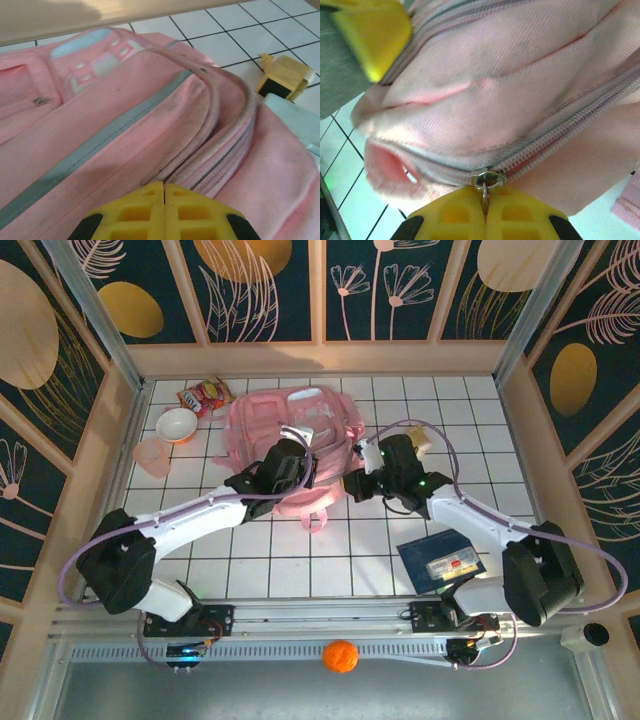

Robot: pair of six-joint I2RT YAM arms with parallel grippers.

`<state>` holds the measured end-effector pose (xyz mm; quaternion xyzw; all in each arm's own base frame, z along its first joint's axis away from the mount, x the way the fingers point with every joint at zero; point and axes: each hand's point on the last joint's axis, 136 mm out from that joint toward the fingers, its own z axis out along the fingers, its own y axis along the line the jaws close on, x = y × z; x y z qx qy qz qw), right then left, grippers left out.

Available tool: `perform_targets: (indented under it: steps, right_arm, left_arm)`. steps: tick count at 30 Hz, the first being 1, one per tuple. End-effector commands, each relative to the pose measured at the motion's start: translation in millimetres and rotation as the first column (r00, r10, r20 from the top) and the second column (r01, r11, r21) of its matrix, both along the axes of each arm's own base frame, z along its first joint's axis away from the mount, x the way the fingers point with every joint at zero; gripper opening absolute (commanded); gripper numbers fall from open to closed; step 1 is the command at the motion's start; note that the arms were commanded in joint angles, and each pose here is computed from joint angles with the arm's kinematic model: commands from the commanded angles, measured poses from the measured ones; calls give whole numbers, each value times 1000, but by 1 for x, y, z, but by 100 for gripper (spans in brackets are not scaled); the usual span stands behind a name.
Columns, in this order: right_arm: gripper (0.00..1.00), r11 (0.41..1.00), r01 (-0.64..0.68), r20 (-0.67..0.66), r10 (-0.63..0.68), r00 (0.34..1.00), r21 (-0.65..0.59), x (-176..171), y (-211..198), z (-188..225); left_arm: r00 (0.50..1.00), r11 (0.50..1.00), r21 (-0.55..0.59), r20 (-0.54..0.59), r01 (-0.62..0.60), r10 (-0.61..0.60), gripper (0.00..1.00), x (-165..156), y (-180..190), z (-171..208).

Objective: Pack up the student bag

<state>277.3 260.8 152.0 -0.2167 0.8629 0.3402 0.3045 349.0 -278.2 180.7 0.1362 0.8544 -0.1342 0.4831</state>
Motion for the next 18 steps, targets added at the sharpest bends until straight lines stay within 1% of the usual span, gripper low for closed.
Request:
perform_targets:
  steps: [1,4,8,11,14,15,18]
  right_arm:
    - [0,993,-86,-30,89,996,80,-23,2,20]
    - [0,986,-114,-51,121,991,118,-27,8,25]
    - [0,978,-123,-67,136,988,169,-31,23,31]
    - [0,980,-88,-70,102,992,180,-27,29,36]
    - [0,970,-40,-91,64,994,242,-21,35,41]
    - [0,966,-35,-103,63,993,255,-20,36,40]
    - [0,972,28,-144,6,990,232,-14,33,32]
  left_arm:
    - [994,997,-50,87,-66,70,0,20,4,31]
    - [996,998,-36,78,-47,50,0,19,1,28]
    - [999,998,-70,41,-8,11,0,18,-11,23]
    - [1000,991,-133,18,16,-14,0,18,-23,25]
    - [996,975,-207,-5,82,-85,0,13,-42,27]
    - [996,974,-209,-9,86,-90,0,13,-44,27]
    - [997,976,-202,-3,77,-79,0,13,-37,30]
